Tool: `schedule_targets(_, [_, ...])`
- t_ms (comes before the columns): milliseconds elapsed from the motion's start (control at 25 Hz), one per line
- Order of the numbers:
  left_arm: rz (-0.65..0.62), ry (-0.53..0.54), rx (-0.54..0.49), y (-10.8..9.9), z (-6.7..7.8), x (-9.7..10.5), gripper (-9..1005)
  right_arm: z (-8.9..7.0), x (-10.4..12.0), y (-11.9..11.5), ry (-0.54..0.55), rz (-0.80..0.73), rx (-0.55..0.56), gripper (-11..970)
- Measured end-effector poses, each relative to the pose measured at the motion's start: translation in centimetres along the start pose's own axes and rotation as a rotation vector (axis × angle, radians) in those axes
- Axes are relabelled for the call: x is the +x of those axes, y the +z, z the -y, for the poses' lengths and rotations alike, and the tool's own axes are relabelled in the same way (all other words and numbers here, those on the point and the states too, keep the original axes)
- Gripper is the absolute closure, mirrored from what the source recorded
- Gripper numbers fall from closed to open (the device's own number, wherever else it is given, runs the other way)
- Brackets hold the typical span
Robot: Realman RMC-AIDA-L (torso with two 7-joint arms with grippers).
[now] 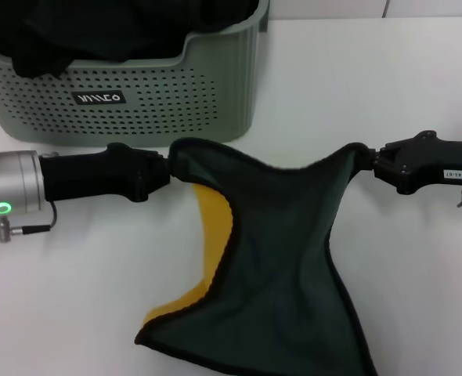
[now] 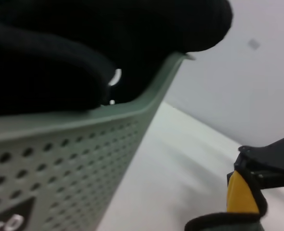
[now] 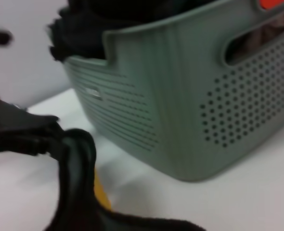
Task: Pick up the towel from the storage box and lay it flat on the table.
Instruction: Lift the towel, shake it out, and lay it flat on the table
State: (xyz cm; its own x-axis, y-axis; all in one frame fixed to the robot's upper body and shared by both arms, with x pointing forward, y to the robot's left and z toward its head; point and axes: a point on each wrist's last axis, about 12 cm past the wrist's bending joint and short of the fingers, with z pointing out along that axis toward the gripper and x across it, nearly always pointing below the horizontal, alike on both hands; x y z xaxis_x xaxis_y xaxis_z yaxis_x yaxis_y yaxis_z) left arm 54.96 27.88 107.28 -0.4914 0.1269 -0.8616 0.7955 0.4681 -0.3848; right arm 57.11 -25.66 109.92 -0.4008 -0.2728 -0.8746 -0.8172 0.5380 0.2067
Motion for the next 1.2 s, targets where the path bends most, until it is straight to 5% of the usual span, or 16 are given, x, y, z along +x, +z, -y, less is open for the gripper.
schedule_targets(520, [-0.265, 0.219, -0.066, 0.8, -0.4, -2.3, 978, 0.3, -1.7, 3.2, -0.098, -0.056, 0.053, 920])
schedule_targets(800, [-0.299, 0.335, -0.157, 0.3, -0.8, -4.2, 978, 0.9, -2.5, 3.8, -0.112, -0.056, 0.077, 919])
schedule_targets(1200, [-0.443, 0.503, -0.271, 1.3, -0.7, -4.4, 978, 1.5, -2.8, 4.9, -0.111, -0.083, 0.111, 919])
